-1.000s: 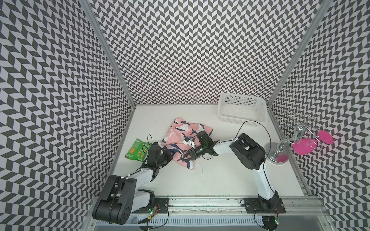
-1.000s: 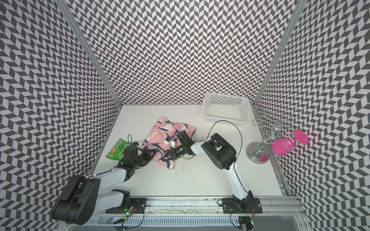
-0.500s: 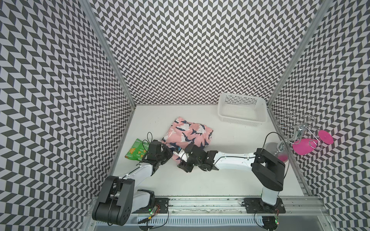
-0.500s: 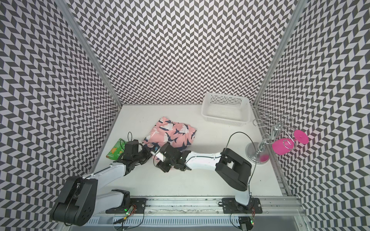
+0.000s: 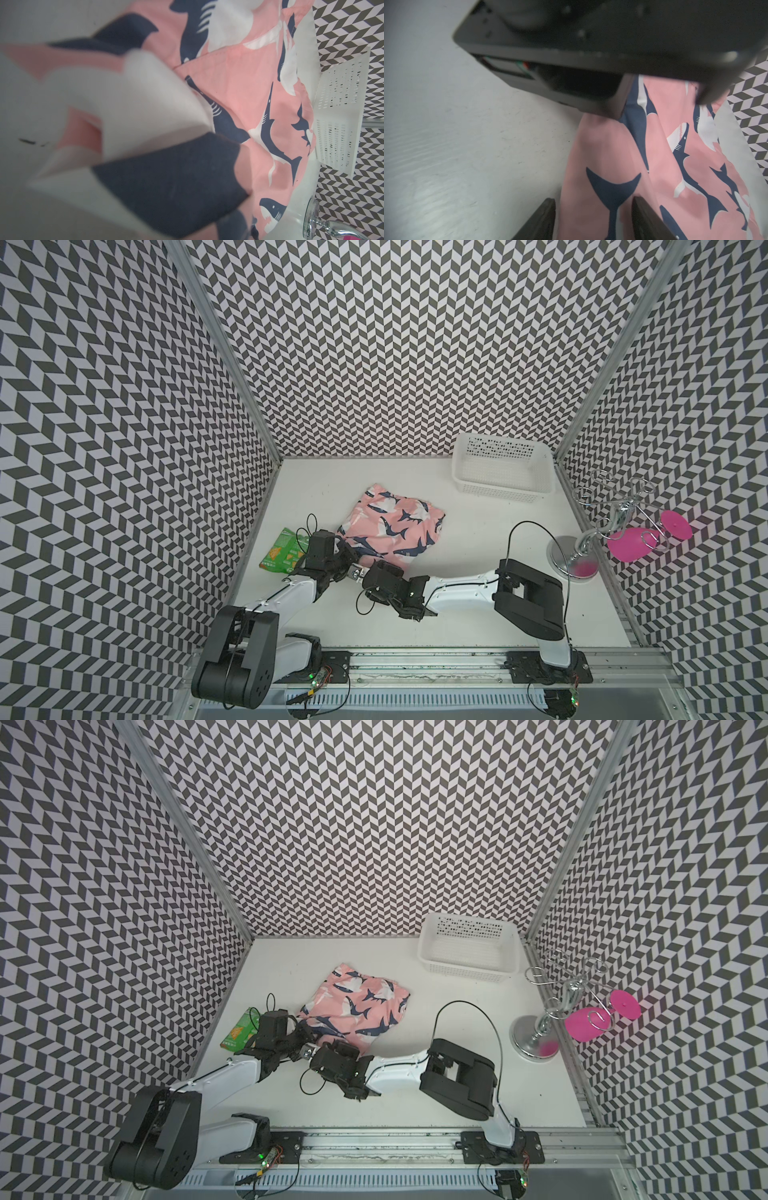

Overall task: Roll up the shorts
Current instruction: Roll the shorts at the center of the board.

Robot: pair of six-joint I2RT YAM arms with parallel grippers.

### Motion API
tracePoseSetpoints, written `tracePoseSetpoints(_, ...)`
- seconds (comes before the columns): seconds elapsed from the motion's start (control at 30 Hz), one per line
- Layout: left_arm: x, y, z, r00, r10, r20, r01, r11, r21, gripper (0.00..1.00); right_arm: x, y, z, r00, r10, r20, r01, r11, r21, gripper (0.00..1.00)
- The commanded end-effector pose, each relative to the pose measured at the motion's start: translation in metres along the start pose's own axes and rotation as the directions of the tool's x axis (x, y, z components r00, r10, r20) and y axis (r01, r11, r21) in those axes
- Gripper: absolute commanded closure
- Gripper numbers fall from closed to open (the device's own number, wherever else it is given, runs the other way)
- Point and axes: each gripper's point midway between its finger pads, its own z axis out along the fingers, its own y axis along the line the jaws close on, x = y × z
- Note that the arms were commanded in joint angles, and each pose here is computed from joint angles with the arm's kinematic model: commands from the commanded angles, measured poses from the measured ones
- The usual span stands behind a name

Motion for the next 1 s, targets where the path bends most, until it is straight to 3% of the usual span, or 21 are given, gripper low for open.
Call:
tracePoseSetpoints(0.0,-0.002,-0.014,-0.004,1.000,0.004,-0.014,-0.003,0.999,0.040,1.00,-0.003,-0.002,0.011,1.000,-0.017,0.021,0.016,0.999,0.048,0.56)
tracePoseSetpoints(0.07,-0.004,-0.014,-0.003,1.000,0.012,-0.013,-0.012,0.999,0.037,1.00,-0.002,0.006,0.014,1.000,-0.005,0.007,0.005,1.000,-0.009,0.90)
tracePoseSetpoints(0.1,-0.005,-0.015,-0.003,1.000,0.018,-0.011,-0.018,0.999,0.040,1.00,-0.002,0.011,0.015,1.000,0.014,-0.003,-0.014,0.998,-0.067,0.99)
tracePoseSetpoints(0.13,-0.007,-0.016,-0.004,1.000,0.024,-0.006,-0.024,0.999,0.042,1.00,-0.002,0.015,0.016,0.999,0.038,-0.012,-0.039,0.991,-0.130,1.00)
tracePoseSetpoints(0.17,-0.010,-0.017,-0.005,1.000,0.025,0.002,-0.025,0.999,0.048,0.91,-0.002,0.019,0.015,0.998,0.059,-0.018,-0.062,0.980,-0.189,1.00)
tracePoseSetpoints(0.23,-0.020,-0.018,-0.011,0.999,0.019,0.029,-0.021,0.998,0.066,0.56,-0.001,0.019,0.014,0.990,0.129,-0.047,-0.138,0.944,-0.300,1.00)
tracePoseSetpoints(0.3,-0.032,-0.019,-0.021,0.997,0.012,0.074,-0.018,0.997,0.079,0.36,0.000,0.017,0.013,0.976,0.200,-0.088,-0.218,0.893,-0.394,1.00)
tracePoseSetpoints(0.37,-0.046,-0.019,-0.034,0.991,0.013,0.135,-0.023,0.997,0.069,0.26,0.002,0.015,0.012,0.952,0.270,-0.141,-0.304,0.817,-0.489,1.00)
tracePoseSetpoints(0.57,-0.068,-0.019,-0.070,0.965,0.027,0.261,-0.040,0.998,0.044,0.20,0.001,0.004,0.007,0.837,0.457,-0.300,-0.525,0.520,-0.674,1.00)
tracePoseSetpoints(0.8,-0.045,0.000,-0.065,0.978,0.011,0.209,-0.017,0.999,0.028,0.20,0.008,-0.010,0.008,0.686,0.568,-0.454,-0.663,0.231,-0.713,1.00)
tracePoseSetpoints(0.97,-0.028,0.005,-0.053,0.985,-0.011,0.170,-0.006,0.995,0.096,0.17,0.016,-0.018,0.014,0.619,0.595,-0.512,-0.707,0.139,-0.693,1.00)
